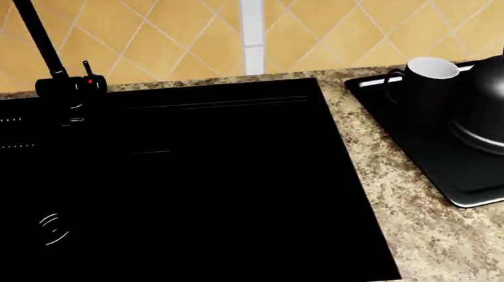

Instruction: Pick the kettle from the counter and place it on the tray. Then pick the mug from the cabinet and place it on the tray. Then close the cabinet doors.

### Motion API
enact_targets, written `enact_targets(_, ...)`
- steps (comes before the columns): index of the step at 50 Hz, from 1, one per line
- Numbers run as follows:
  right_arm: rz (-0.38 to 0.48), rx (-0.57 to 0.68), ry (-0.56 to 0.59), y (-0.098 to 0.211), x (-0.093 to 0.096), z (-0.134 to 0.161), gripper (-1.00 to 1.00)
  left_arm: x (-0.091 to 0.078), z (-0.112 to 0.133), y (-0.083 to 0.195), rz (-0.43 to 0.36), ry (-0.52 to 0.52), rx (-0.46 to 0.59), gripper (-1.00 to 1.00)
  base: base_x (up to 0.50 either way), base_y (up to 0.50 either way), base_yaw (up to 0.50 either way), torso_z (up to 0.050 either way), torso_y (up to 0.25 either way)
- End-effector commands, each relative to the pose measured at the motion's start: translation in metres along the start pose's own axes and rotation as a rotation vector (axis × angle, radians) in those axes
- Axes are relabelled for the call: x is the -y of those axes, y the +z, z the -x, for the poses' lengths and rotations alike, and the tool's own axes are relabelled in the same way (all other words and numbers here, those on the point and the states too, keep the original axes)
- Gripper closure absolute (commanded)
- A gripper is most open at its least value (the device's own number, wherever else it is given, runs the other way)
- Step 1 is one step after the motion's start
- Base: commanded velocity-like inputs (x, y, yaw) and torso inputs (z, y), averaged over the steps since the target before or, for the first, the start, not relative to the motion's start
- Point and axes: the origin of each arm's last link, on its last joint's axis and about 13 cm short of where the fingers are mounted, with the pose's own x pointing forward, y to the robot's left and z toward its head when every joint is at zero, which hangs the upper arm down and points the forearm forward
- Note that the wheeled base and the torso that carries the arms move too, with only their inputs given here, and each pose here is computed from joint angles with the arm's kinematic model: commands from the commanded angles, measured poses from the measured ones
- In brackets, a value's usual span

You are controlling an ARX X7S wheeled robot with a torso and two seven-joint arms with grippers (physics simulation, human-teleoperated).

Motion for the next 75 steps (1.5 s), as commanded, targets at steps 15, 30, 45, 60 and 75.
enact_targets(15, -0.085, -0.112, 0.148, -0.040, -0.030, -0.022, -1.00, -0.008, 0.038, 0.010, -0.053, 0.005, -0.094, -1.00, 0.00, 0.00, 0.00, 0.001, 0.000)
enact_targets(30, -0.270, -0.301, 0.331, -0.080, -0.051, -0.030, -1.00, -0.010, 0.042, 0.004, -0.044, 0.008, -0.113, -1.00, 0.00, 0.00, 0.00, 0.000, 0.000)
enact_targets(45, -0.175, -0.482, 0.385, -0.136, -0.071, -0.035, -1.00, -0.011, 0.044, -0.001, -0.040, 0.009, -0.126, -1.00, 0.00, 0.00, 0.00, 0.000, 0.000)
enact_targets(60, 0.059, -0.621, 0.342, -0.203, -0.083, -0.033, -1.00, -0.012, 0.044, -0.007, -0.035, 0.015, -0.138, -1.00, 0.00, 0.00, 0.00, 0.000, 0.000)
enact_targets(75, 0.326, -0.715, 0.274, -0.257, -0.085, -0.026, -1.00, -0.013, 0.045, -0.010, -0.031, 0.020, -0.147, -1.00, 0.00, 0.00, 0.00, 0.000, 0.000)
